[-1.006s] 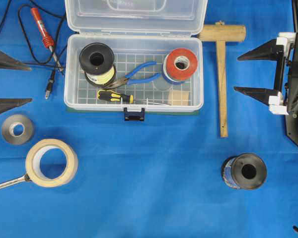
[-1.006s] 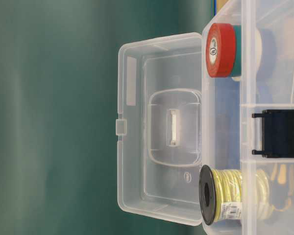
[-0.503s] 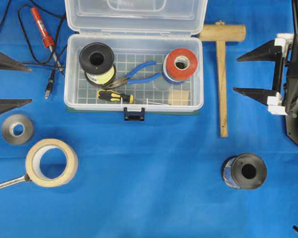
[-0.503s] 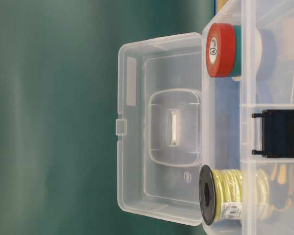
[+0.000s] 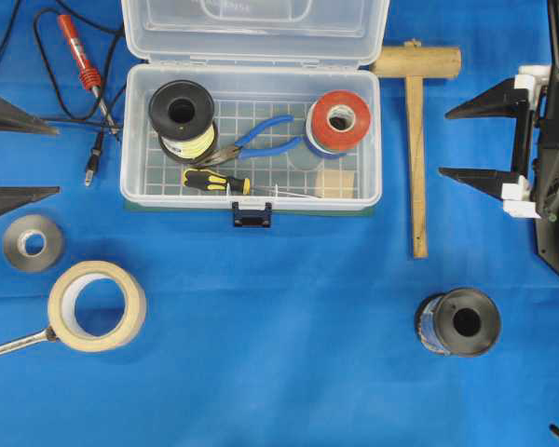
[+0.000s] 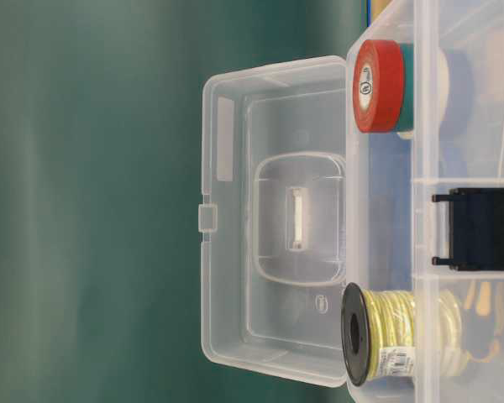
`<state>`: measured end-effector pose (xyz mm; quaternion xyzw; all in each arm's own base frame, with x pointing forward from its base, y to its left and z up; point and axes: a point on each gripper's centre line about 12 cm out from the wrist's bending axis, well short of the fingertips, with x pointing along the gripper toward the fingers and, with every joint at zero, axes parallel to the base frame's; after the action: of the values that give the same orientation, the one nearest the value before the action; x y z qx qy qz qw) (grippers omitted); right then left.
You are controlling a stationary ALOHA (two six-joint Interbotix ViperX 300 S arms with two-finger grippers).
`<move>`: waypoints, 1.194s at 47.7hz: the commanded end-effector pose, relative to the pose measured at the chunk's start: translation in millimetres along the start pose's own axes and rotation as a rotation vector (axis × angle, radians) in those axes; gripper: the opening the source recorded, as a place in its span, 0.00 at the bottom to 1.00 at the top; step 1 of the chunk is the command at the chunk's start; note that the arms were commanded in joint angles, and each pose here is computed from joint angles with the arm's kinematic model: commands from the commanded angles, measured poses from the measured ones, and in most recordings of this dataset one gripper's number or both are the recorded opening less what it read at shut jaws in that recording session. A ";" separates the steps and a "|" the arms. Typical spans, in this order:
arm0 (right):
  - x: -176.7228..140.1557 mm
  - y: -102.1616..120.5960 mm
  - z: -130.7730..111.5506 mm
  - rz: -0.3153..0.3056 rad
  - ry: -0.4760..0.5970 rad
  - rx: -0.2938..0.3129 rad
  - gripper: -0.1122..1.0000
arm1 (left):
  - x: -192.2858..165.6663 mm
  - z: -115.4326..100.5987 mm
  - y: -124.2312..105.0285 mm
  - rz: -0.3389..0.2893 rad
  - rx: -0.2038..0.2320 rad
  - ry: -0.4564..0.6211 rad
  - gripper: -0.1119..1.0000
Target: Open the tool box with both arms.
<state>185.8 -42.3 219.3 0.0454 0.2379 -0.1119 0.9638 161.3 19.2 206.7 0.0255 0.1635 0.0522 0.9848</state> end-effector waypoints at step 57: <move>-3.9 5.0 -0.2 0.024 -0.021 -0.009 0.87 | 0.2 3.1 0.0 0.000 -0.001 -0.011 0.88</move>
<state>181.4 -37.2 217.0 0.0432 0.2338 -0.1016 0.9660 160.8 19.2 204.8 0.0253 0.1658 0.0521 0.9845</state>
